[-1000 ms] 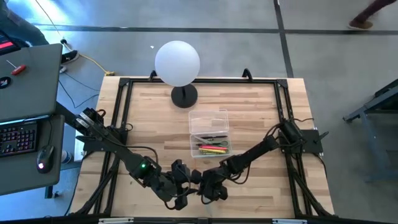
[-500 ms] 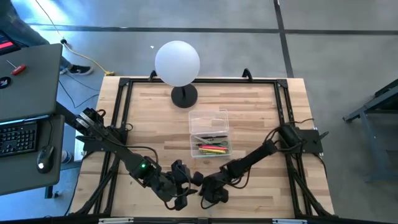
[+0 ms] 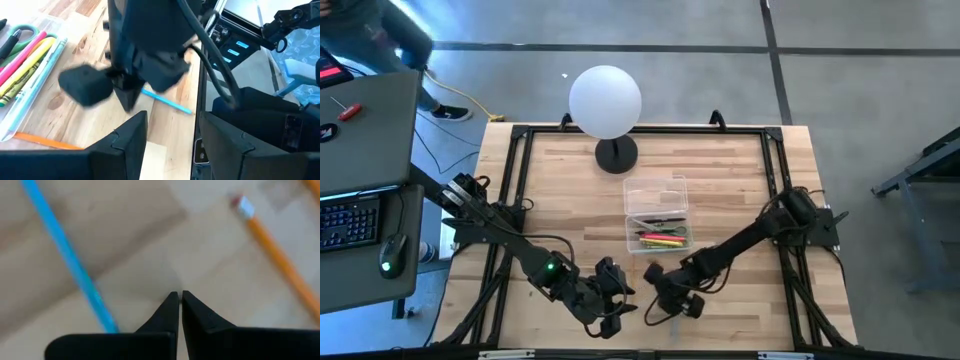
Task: Pick & place school supplies into a supply box
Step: Put the blue pencil into the transparent supply box
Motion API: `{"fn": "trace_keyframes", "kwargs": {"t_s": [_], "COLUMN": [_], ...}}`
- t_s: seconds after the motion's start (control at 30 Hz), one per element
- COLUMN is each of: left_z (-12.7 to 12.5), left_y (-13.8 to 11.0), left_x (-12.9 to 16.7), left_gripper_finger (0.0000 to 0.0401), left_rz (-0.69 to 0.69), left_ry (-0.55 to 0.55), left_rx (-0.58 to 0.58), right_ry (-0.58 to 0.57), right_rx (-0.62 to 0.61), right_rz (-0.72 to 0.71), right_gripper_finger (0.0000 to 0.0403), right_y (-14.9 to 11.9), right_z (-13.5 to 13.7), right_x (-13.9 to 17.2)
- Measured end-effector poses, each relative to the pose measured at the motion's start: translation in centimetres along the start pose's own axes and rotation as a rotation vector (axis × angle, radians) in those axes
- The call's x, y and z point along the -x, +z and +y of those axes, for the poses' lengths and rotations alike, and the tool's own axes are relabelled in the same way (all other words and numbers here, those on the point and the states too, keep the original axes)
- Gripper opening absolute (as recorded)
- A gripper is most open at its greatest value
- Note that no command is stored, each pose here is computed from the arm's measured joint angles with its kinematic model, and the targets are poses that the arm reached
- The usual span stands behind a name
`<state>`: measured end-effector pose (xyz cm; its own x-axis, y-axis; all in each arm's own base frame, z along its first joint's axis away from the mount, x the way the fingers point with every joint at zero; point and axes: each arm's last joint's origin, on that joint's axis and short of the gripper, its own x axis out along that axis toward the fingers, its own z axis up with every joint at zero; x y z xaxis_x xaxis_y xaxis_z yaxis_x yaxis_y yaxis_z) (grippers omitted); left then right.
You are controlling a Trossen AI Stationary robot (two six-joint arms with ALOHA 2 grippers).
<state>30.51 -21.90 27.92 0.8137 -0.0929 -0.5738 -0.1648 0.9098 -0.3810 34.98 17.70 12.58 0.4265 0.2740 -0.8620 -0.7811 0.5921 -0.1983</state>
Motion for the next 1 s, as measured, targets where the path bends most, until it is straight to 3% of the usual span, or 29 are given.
{"fn": "trace_keyframes", "kwargs": {"t_s": [0.13, 0.27, 0.43, 0.57, 0.77, 1.0], "left_z": [0.0, 0.0, 0.0, 0.1, 0.0, -0.4], "left_y": [0.0, 0.0, 0.0, 0.1, 0.3, 0.8], "left_x": [0.0, 0.0, 0.0, 0.0, 0.0, 0.0], "left_gripper_finger": [0.0214, 0.0214, 0.0214, 0.0214, 0.0214, 0.0214], "left_rz": [0.0, 0.0, -0.01, -0.033, -0.076, -0.124], "left_ry": [0.0, 0.0, 0.01, 0.031, 0.047, 0.013], "left_rx": [0.0, 0.0, 0.0, 0.0, 0.014, 0.04], "right_ry": [-0.034, -0.092, -0.089, -0.082, -0.094, 0.022], "right_rx": [0.007, 0.023, -0.021, 0.067, 0.068, 0.082], "right_rz": [0.026, -0.08, -0.486, -0.702, -0.622, -0.603], "right_gripper_finger": [0.0, 0.0, 0.0, 0.0004, 0.0032, 0.0073], "right_y": [-1.6, -3.3, -6.2, -9.0, -10.2, -8.4], "right_z": [1.2, 2.9, 4.9, 6.9, 7.8, 6.3], "right_x": [2.5, 6.0, 9.2, 9.7, 8.3, 6.9]}}
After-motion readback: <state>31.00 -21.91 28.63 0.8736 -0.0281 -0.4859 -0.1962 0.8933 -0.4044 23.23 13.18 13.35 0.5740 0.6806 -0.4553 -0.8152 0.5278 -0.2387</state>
